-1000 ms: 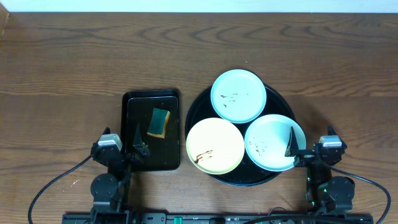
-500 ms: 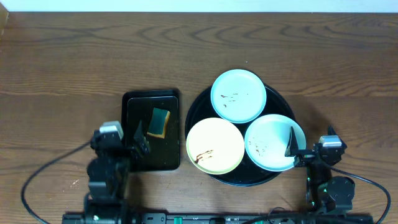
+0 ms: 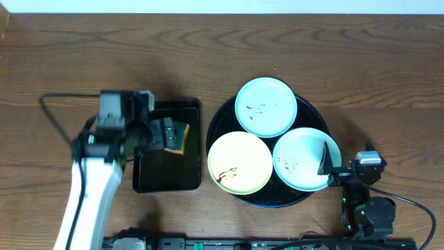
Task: Clean dirty plates on tray and stack at the side
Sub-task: 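Move the left gripper over the sponge on the small black tray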
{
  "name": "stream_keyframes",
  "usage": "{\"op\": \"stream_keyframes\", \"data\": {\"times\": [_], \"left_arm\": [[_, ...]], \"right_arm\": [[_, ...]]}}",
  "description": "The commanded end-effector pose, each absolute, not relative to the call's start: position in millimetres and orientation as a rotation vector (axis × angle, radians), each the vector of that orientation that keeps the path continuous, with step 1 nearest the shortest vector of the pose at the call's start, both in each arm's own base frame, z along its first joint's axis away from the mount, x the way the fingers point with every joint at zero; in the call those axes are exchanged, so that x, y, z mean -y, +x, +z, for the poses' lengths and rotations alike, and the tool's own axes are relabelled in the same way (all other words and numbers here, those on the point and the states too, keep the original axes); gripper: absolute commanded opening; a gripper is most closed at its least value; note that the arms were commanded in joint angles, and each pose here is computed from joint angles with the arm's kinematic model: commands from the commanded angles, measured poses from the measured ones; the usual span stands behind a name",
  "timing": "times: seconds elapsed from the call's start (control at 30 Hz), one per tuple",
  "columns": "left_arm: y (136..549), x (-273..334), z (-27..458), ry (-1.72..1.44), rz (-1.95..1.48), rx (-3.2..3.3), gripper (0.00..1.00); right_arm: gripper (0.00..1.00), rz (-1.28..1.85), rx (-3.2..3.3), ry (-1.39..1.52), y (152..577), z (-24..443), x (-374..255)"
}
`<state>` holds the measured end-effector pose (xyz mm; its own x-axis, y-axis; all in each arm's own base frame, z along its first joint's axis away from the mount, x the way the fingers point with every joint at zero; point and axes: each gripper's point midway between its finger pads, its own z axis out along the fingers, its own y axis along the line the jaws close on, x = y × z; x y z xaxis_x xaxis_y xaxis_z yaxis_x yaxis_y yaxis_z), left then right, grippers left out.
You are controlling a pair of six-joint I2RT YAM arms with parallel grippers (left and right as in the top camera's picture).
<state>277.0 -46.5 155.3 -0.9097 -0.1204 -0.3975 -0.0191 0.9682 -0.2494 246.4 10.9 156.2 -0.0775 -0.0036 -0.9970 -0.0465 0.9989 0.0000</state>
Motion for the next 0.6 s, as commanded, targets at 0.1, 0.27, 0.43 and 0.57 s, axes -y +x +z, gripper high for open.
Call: {"op": "stream_keyframes", "data": {"times": [0.1, 0.27, 0.43, 0.57], "left_arm": [[284.5, 57.5, 135.8, -0.008, -0.365, -2.852, 0.91], [282.2, 57.7, 122.6, -0.003, -0.366, -2.906, 0.91], [289.6, 58.2, 103.7, 0.058, -0.36, -2.944, 0.91], [301.4, 58.9, 90.3, 0.072, -0.358, -2.946, 0.89]], "right_arm": [[0.99, 0.051, -1.654, -0.037, 246.2, 154.6, -13.1], [0.99, 0.051, -1.654, -0.037, 246.2, 154.6, -13.1], [0.99, 0.051, -1.654, -0.037, 246.2, 154.6, -13.0], [0.99, 0.05, -1.654, -0.037, 246.2, 154.6, -13.0]]}}
